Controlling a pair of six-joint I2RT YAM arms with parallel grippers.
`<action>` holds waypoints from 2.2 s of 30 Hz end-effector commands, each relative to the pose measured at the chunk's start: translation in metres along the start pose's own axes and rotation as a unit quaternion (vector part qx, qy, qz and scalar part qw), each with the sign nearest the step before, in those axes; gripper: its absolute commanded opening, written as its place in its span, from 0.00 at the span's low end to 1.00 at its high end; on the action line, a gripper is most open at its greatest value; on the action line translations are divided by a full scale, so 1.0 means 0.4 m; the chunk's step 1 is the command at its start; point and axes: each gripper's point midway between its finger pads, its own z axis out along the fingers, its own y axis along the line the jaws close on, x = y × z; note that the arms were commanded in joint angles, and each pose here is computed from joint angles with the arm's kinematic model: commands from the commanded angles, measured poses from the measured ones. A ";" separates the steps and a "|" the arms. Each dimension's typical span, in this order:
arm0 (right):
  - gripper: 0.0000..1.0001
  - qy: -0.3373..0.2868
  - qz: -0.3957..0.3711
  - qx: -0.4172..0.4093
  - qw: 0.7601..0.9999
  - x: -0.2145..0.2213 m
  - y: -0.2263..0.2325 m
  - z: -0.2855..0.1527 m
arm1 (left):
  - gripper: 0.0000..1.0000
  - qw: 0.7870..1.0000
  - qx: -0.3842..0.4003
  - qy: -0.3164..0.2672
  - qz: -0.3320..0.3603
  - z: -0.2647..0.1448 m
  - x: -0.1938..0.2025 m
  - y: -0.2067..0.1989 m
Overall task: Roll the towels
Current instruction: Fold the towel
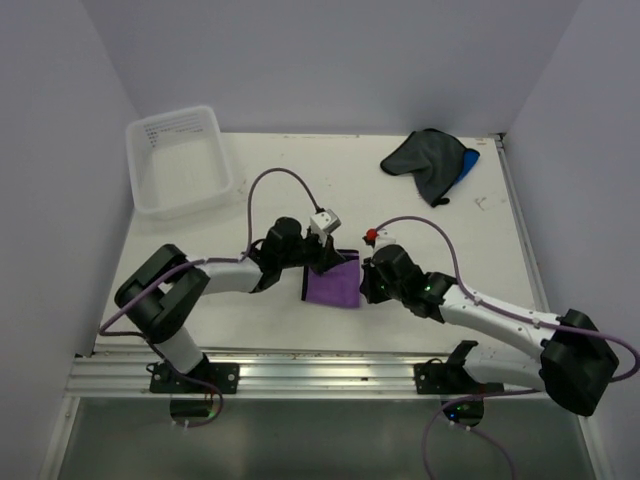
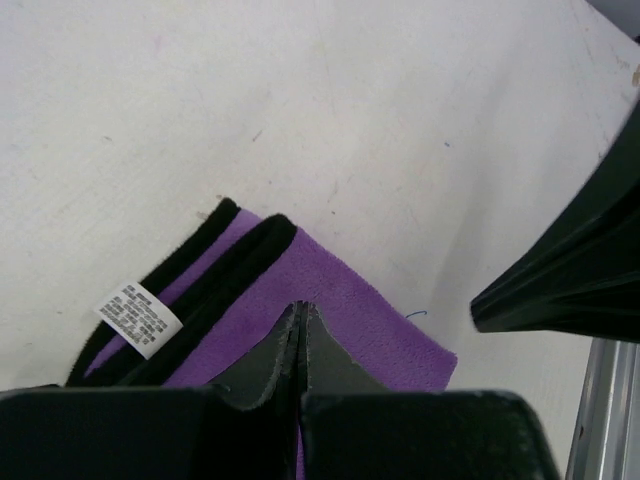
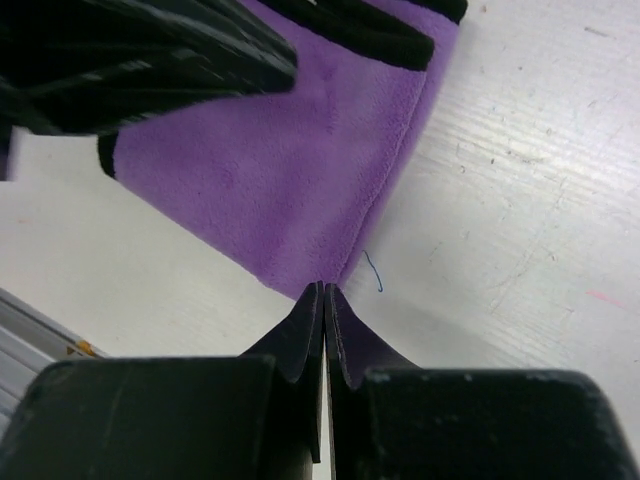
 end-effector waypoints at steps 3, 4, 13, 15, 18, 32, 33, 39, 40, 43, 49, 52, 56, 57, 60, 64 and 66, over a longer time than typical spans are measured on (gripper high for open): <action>0.00 -0.018 0.034 -0.005 0.999 -0.057 0.036 0.034 | 0.00 0.998 -0.039 -0.053 0.002 -0.063 -0.129 -0.012; 0.00 -0.020 0.038 -0.011 0.999 -0.066 0.046 0.040 | 0.00 0.998 -0.043 -0.051 -0.013 -0.071 -0.120 -0.013; 0.00 0.007 0.051 -0.009 0.999 -0.039 0.054 0.090 | 0.00 0.994 -0.038 -0.035 -0.092 -0.145 0.056 -0.057; 0.00 0.008 0.051 -0.008 0.999 -0.035 0.053 0.095 | 0.00 0.994 -0.044 -0.024 -0.096 -0.147 0.089 -0.055; 0.00 0.012 0.053 -0.003 0.999 -0.026 0.048 0.104 | 0.00 0.994 -0.055 -0.011 -0.097 -0.146 0.118 -0.047; 0.00 0.058 0.062 0.052 0.995 0.068 -0.017 0.136 | 0.00 0.984 -0.113 0.028 -0.137 -0.159 0.212 0.000; 0.00 0.063 0.063 0.060 0.994 0.080 -0.027 0.138 | 0.00 0.983 -0.116 0.029 -0.138 -0.160 0.215 0.002; 0.00 0.077 0.066 0.066 0.993 0.104 -0.035 0.152 | 0.00 0.980 -0.109 0.044 -0.164 -0.150 0.240 -0.005; 0.00 0.079 0.066 0.063 0.993 0.104 -0.032 0.153 | 0.00 0.979 -0.108 0.043 -0.166 -0.148 0.241 -0.005; 0.00 0.075 0.063 0.060 0.993 0.088 -0.024 0.153 | 0.00 0.979 -0.104 0.041 -0.167 -0.149 0.240 -0.009; 0.00 0.058 0.047 0.034 0.997 0.028 0.013 0.129 | 0.00 0.981 -0.097 0.028 -0.163 -0.153 0.210 -0.019; 0.00 0.024 0.035 -0.004 0.999 -0.032 0.052 0.096 | 0.00 0.982 -0.100 0.020 -0.158 -0.159 0.186 -0.020; 0.14 -0.004 -0.006 -0.031 0.999 -0.086 0.076 0.062 | 0.04 0.982 -0.111 0.010 -0.150 -0.167 0.155 -0.015; 0.15 -0.014 -0.031 -0.026 0.999 -0.100 0.073 0.055 | 0.05 0.983 -0.112 0.004 -0.147 -0.171 0.142 -0.017; 0.18 -0.028 -0.105 0.019 0.994 -0.108 0.051 0.046 | 0.12 0.981 -0.129 -0.004 -0.143 -0.189 0.118 -0.009; 0.27 -0.046 -0.174 0.018 0.983 -0.106 0.073 0.034 | 0.33 0.979 -0.151 -0.039 -0.130 -0.221 0.060 0.000; 0.31 -0.053 -0.207 0.010 0.977 -0.112 0.086 0.030 | 0.39 0.977 -0.164 -0.049 -0.129 -0.242 0.040 0.003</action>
